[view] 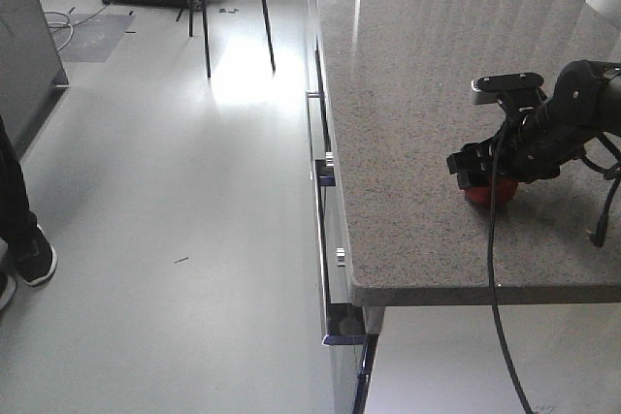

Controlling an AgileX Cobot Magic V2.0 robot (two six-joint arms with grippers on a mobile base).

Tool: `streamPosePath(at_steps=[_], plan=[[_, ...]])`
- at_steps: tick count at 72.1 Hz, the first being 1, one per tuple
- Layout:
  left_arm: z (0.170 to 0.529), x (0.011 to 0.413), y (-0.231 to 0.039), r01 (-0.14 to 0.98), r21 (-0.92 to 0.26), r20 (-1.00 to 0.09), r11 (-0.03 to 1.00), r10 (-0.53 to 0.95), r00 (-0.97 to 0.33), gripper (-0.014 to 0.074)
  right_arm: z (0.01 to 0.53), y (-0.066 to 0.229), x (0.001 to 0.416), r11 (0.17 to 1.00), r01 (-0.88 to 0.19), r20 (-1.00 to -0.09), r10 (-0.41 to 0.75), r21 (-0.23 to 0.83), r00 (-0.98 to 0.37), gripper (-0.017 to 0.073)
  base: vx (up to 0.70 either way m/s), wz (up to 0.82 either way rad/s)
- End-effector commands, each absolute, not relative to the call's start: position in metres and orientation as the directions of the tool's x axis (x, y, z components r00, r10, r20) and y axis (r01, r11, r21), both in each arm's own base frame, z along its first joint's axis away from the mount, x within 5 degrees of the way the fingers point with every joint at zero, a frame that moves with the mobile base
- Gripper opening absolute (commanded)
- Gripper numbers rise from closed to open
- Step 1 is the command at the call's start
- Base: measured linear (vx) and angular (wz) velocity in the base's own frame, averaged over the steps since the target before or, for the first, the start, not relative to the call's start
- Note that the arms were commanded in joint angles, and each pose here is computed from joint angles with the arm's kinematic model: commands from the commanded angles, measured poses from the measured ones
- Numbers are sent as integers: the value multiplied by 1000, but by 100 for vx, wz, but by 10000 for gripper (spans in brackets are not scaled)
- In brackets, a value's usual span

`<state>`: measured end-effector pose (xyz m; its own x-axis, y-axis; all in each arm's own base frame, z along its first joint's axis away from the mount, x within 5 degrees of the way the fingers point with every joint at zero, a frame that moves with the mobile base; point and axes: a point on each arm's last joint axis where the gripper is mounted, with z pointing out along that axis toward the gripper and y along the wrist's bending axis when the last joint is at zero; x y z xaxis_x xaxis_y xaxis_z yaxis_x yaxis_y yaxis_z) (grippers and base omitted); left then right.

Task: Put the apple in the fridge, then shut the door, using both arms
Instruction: 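Lift the apple in the right gripper and turn the base away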

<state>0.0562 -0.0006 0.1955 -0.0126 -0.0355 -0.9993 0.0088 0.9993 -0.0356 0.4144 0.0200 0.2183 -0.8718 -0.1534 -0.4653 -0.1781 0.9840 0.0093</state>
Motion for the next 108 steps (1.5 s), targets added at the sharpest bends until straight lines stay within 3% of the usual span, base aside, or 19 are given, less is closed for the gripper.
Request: streamPosePath(at_steps=[1, 66, 108], plan=[[204, 55, -1, 16, -41, -996, 999, -42, 77, -6, 247, 20, 414, 982, -186, -536, -162, -9, -828, 174, 0, 0], [204, 55, -1, 16, -41, -996, 999, -42, 77, -6, 247, 20, 414, 982, -186, -536, -163, -10, -828, 174, 0, 2], [204, 55, -1, 16, -41, -996, 999, -42, 77, -6, 247, 20, 414, 982, -186, -536, -163, -10, -828, 174, -4, 31]])
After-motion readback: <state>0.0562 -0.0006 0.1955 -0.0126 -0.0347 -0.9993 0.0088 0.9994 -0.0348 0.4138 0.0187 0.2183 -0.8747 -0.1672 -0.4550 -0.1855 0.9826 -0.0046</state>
